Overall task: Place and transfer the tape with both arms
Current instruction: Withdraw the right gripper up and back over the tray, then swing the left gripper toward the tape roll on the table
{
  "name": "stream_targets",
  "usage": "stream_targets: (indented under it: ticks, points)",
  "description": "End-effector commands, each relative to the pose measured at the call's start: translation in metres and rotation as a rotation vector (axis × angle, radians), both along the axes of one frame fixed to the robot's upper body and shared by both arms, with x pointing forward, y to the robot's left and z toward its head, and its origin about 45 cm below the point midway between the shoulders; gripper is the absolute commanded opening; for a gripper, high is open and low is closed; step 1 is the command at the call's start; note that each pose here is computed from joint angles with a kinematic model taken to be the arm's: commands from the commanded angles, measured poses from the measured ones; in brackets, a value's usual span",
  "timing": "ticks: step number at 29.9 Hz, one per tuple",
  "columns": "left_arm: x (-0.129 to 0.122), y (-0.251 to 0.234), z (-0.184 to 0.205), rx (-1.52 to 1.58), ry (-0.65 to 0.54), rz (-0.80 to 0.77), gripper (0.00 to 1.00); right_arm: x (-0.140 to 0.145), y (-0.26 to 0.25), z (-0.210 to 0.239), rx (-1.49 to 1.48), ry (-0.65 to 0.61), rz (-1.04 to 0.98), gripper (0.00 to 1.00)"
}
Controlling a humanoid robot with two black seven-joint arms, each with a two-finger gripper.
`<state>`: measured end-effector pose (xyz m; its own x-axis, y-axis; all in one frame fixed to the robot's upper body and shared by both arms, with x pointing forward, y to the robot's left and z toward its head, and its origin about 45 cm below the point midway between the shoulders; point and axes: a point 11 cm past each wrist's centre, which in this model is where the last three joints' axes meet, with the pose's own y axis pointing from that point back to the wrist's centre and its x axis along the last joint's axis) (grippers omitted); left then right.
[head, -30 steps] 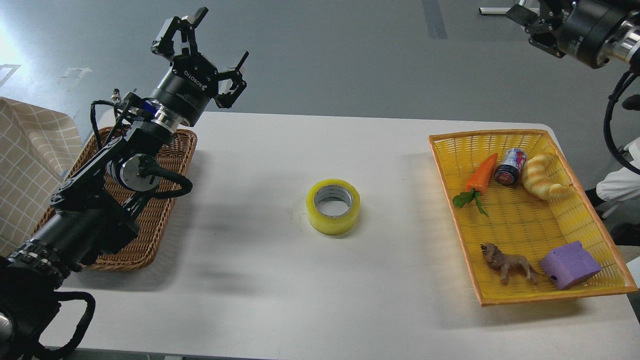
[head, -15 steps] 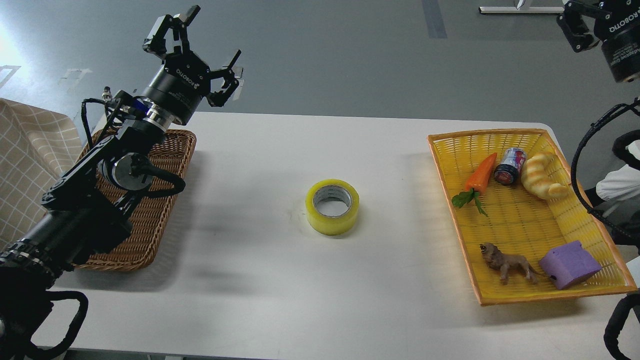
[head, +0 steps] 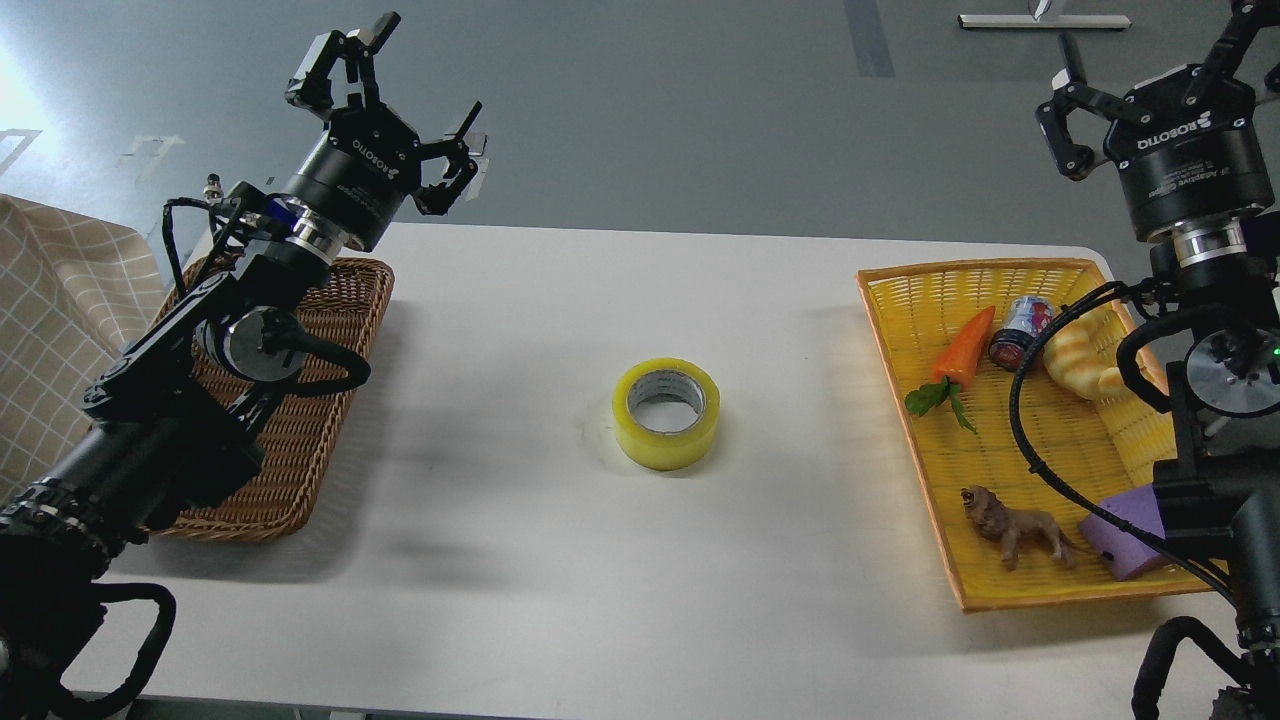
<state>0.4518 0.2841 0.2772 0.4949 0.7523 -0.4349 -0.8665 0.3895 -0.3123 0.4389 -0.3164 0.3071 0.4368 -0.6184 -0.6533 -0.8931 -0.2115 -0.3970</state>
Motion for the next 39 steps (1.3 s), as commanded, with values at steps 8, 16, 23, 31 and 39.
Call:
stream_targets:
  ticks: [8, 16, 23, 31, 39]
  points:
    - [-0.003, -0.014, -0.006, 0.251, -0.052, -0.056, 0.98, -0.021, -0.003, -0.050, 0.040, 0.110, 0.000, 1.00]
    - [-0.006, -0.036, 0.015, 0.578, -0.199, -0.120, 0.98, -0.039, -0.015, -0.079, 0.034, 0.178, -0.027, 1.00]
    - [-0.025, -0.077, 0.012, 1.028, -0.425, -0.190, 0.98, -0.047, -0.023, -0.092, 0.029, 0.209, -0.043, 1.00]
    - [-0.032, -0.097, 0.009, 1.423, -0.618, -0.248, 0.98, -0.050, -0.025, -0.096, 0.031, 0.217, -0.050, 1.00]
    - [-0.023, -0.097, 0.007, 1.711, -0.714, -0.221, 0.98, -0.051, -0.026, -0.095, 0.035, 0.215, -0.056, 1.00]
